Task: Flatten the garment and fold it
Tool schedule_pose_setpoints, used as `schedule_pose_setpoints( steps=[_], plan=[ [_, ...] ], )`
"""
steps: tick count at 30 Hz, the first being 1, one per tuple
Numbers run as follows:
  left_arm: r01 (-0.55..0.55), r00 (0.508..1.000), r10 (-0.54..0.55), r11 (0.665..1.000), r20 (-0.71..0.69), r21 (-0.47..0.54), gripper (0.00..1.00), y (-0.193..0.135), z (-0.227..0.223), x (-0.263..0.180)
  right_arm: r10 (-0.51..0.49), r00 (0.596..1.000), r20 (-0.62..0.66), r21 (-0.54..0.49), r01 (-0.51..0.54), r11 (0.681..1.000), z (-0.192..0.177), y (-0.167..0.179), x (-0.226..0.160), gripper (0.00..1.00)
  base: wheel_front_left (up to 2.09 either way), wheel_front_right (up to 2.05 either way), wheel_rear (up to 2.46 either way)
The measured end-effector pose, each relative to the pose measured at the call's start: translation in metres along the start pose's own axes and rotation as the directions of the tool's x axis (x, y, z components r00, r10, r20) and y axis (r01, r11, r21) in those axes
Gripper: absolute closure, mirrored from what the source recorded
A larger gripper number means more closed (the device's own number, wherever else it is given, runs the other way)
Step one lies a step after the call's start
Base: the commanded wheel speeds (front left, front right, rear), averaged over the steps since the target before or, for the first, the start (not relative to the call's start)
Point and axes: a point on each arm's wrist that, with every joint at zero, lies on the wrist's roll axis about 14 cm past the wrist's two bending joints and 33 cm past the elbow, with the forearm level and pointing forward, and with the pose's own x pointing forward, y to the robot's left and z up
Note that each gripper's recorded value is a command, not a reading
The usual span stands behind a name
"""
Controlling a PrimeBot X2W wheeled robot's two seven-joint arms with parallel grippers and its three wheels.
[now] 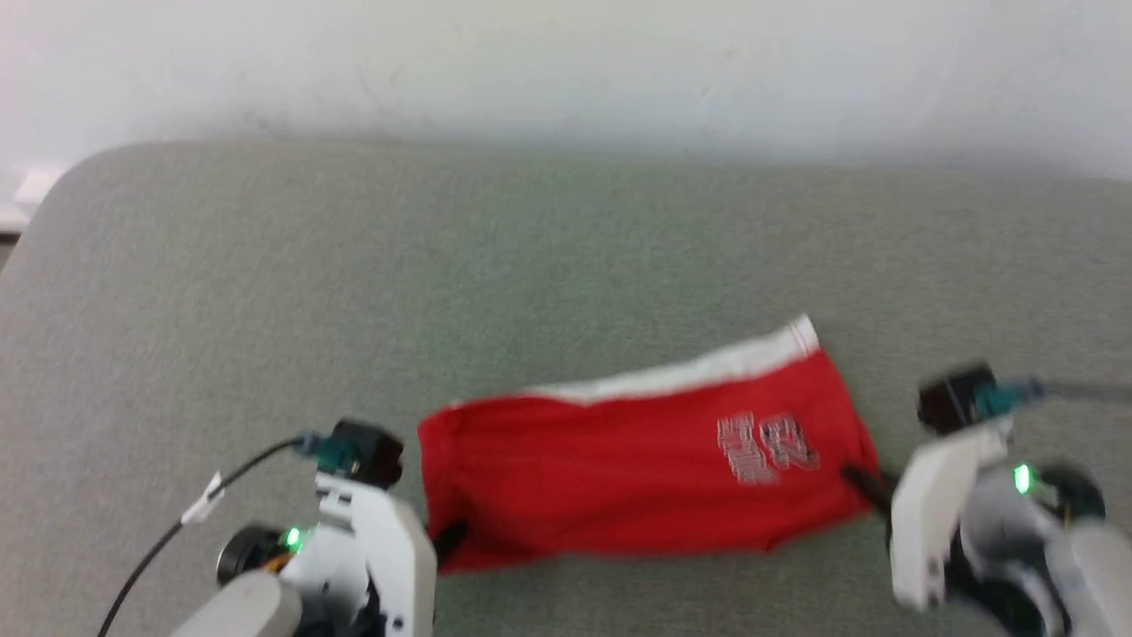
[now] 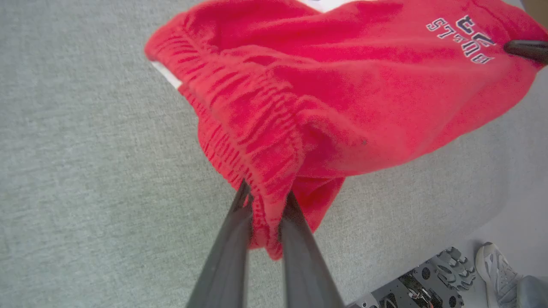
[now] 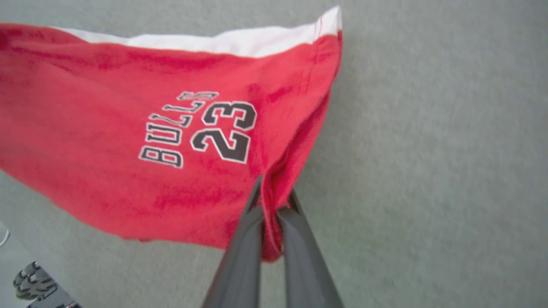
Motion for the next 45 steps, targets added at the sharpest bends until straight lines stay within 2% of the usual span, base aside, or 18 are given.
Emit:
schedule_pose_setpoints(
  steps=[3,5,6,7,8,9,10,13,16,19,22,26,31,33,39,44,45],
  plan=[
    [0.004,0.998,-0.005,1.000,-0.061,-0.016,1.00,-0.004,-0.020,-0.005,-0.030,0.999,-0.027,0.072,0.032,0.997,-0.036,0.003,-0.028,1.00,0.00,0.00,0.00],
    [0.011,0.995,-0.014,0.999,-0.097,-0.032,1.00,-0.009,-0.034,-0.005,-0.037,0.999,-0.033,0.157,0.041,0.987,-0.058,0.011,-0.042,1.00,0.00,0.00,0.00],
    [0.012,0.994,-0.016,0.999,-0.110,-0.040,1.00,-0.011,-0.039,-0.005,-0.055,0.998,-0.027,0.179,0.059,0.982,-0.065,0.013,-0.048,0.88,0.00,0.00,0.00],
    [0.017,0.993,-0.023,0.999,-0.118,-0.050,1.00,-0.013,-0.043,-0.006,-0.076,0.997,-0.030,0.188,0.081,0.979,-0.073,0.013,-0.054,0.59,0.00,0.00,0.00],
    [0.020,0.992,-0.027,0.998,-0.123,-0.058,0.84,-0.016,-0.045,-0.005,-0.089,0.996,-0.028,0.212,0.093,0.973,-0.079,0.014,-0.058,0.08,0.00,0.00,0.00],
    [0.024,0.992,-0.032,0.998,-0.125,-0.063,0.07,-0.018,-0.047,-0.005,-0.101,0.995,-0.011,0.236,0.101,0.966,-0.081,0.016,-0.061,0.00,0.00,0.00,0.00],
    [0.028,0.992,-0.036,0.998,-0.124,-0.062,0.00,-0.020,-0.048,-0.004,-0.113,0.994,0.008,0.250,0.108,0.962,-0.081,0.018,-0.064,0.00,0.00,0.00,0.00],
    [0.028,0.997,-0.034,0.995,-0.067,-0.093,0.00,-0.022,-0.041,-0.002,-0.166,0.978,0.125,0.259,0.129,0.957,-0.062,0.016,-0.071,0.00,0.00,0.00,0.00],
    [0.000,0.998,0.008,0.991,0.056,-0.131,0.00,-0.015,-0.020,-0.006,-0.218,0.944,0.248,0.255,0.153,0.955,-0.038,0.008,-0.081,0.00,0.00,0.00,0.00],
    [-0.039,0.978,0.070,0.987,0.197,-0.158,0.00,-0.004,0.004,-0.018,-0.262,0.917,0.300,0.253,0.188,0.949,-0.026,-0.001,-0.089,0.00,0.00,0.00,0.00],
    [-0.096,0.933,0.150,0.980,0.326,-0.177,0.00,0.011,0.026,-0.032,-0.283,0.913,0.294,0.249,0.213,0.945,-0.026,-0.008,-0.091,0.00,0.00,0.00,0.00],
    [-0.155,0.819,0.245,0.965,0.518,-0.211,0.00,0.028,0.057,-0.053,-0.280,0.919,0.276,0.232,0.219,0.948,-0.021,-0.014,-0.087,0.00,0.00,0.00,0.00],
    [-0.209,0.696,0.279,0.960,0.662,-0.184,0.00,0.039,0.067,-0.064,-0.257,0.956,0.144,0.212,0.224,0.951,-0.038,-0.023,-0.069,0.00,0.00,0.00,0.00],
    [-0.244,0.660,0.285,0.956,0.695,-0.161,0.00,0.043,0.067,-0.066,-0.235,0.969,0.076,0.214,0.215,0.953,-0.048,-0.024,-0.060,0.00,0.00,0.00,0.00],
    [-0.301,0.619,0.284,0.947,0.732,-0.113,0.00,0.046,0.069,-0.065,-0.155,0.985,-0.072,0.216,0.167,0.962,-0.070,-0.014,-0.035,0.00,0.00,0.00,0.00],
    [-0.330,0.597,0.292,0.938,0.747,-0.103,0.00,0.051,0.072,-0.069,-0.087,0.978,-0.189,0.229,0.130,0.965,-0.088,-0.003,-0.018,0.00,0.00,0.00,0.00],
    [-0.332,0.595,0.291,0.938,0.749,-0.101,0.00,0.051,0.072,-0.069,-0.075,0.975,-0.209,0.230,0.123,0.965,-0.089,-0.001,-0.015,0.20,0.00,0.00,0.00]
  ],
)
